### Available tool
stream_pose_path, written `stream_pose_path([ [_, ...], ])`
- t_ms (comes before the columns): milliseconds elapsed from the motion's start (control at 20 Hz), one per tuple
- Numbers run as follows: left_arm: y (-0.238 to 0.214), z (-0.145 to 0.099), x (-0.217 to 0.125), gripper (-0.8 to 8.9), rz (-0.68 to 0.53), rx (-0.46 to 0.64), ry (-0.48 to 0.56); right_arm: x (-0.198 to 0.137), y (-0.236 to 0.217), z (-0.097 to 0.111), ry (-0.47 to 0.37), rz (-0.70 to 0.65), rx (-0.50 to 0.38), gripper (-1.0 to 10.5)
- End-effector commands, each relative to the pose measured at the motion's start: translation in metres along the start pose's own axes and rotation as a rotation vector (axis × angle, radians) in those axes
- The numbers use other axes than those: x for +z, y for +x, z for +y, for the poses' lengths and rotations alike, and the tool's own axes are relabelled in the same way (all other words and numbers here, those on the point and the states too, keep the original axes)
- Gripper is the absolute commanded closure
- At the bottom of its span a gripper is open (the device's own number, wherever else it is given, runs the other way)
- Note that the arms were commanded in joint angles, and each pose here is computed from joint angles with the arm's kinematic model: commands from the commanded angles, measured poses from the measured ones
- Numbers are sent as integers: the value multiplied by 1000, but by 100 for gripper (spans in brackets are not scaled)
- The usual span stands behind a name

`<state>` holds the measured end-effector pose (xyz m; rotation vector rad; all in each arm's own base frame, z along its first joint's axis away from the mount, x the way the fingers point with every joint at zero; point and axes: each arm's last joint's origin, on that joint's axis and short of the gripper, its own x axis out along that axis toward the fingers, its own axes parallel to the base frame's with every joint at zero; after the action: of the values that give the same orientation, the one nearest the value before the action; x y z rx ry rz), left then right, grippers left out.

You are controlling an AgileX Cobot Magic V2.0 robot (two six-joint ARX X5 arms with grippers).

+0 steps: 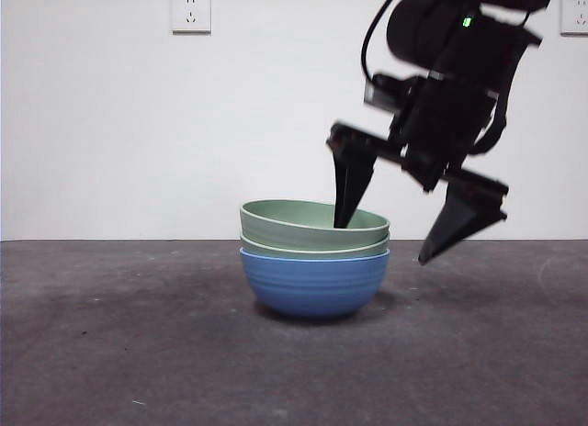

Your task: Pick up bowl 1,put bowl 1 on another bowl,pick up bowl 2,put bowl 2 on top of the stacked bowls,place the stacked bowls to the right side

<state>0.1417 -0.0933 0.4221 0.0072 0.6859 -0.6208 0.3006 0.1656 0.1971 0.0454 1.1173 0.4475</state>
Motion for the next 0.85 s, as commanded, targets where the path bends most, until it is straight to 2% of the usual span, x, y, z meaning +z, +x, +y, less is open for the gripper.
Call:
stream_pose_path([
  [50,0,-1,0,440,0,-1,13,-1,12,-2,24,27,3,584],
  [250,0,-1,0,440,-4,-1,13,-2,18,-1,23,43,65,896],
  [300,0,-1,0,440,-4,-1,13,-1,18,-1,20,35,70,938],
  [600,0,-1,1,440,-10,-1,14,0,15,0,11,21,76,959],
  [850,0,-1,1,440,-12,-1,17,11,-16,-5,7,-87,81,959],
])
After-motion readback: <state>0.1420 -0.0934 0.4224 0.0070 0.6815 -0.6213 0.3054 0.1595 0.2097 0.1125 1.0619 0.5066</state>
